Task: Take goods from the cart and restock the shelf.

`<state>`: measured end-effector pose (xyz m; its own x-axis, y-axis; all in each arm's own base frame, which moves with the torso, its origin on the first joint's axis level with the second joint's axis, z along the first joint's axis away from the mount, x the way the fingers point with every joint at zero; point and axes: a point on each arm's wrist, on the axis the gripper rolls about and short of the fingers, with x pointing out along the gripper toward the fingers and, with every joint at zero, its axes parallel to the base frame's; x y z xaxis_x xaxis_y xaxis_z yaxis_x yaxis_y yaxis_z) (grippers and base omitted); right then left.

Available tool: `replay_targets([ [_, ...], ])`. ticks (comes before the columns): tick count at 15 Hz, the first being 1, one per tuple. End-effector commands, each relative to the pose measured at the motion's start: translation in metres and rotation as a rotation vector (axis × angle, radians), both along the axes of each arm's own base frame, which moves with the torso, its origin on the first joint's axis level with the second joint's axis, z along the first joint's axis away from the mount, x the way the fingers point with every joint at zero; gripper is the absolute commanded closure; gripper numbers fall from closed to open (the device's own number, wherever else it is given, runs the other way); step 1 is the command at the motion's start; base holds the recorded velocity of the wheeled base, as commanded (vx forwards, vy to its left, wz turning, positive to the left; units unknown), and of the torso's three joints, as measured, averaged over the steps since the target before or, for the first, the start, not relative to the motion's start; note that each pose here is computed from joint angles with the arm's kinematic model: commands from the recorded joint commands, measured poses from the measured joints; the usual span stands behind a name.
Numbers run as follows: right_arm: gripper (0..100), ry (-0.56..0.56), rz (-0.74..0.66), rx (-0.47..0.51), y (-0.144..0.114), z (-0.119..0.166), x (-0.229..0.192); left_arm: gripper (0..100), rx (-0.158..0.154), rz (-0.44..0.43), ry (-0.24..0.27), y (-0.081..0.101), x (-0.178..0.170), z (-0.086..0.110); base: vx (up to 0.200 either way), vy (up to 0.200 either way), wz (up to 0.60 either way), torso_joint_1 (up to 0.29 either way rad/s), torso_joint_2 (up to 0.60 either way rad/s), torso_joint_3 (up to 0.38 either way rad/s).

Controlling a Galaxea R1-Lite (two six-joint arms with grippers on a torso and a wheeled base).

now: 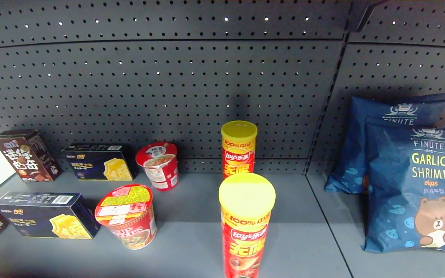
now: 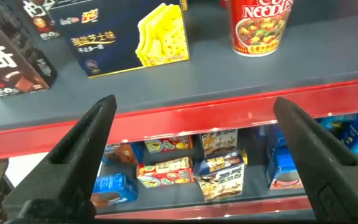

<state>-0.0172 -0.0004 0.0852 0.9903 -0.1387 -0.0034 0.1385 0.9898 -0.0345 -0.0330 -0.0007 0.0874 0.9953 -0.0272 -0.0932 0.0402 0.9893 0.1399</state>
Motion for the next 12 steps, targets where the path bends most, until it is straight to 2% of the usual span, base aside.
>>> replay_targets([
  [1, 0, 0.004, 0.01, -0.001, 0.0002, 0.0003, 0.0005, 0, -0.001, 0.001, 0.002, 0.0, 0.0002, 0.0001, 0.0, 0.0, 0.0, 0.0, 0.0, 0.0],
  [5, 0, 0.006, 0.013, 0.001, 0.0002, 0.0001, 0.0006, 0, -0.019, 0.003, 0.004, 0.0, 0.0003, -0.0003, 0.0, 0.0, 0.0, 0.0, 0.0, 0.0],
  [10, 0, 0.005, 0.01, 0.004, 0.0002, 0.0001, 0.0005, 0, -0.017, -0.036, 0.004, -0.0008, 0.0004, -0.0005, 0.0, 0.0, 0.0, 0.0, 0.0, 0.0],
  [12, 0, 0.005, 0.01, 0.004, 0.0002, 0.0001, 0.0005, 0, -0.012, -0.041, -0.013, -0.001, 0.0015, -0.0011, 0.0, 0.2, 0.0, 0.005, 0.0, -0.002],
])
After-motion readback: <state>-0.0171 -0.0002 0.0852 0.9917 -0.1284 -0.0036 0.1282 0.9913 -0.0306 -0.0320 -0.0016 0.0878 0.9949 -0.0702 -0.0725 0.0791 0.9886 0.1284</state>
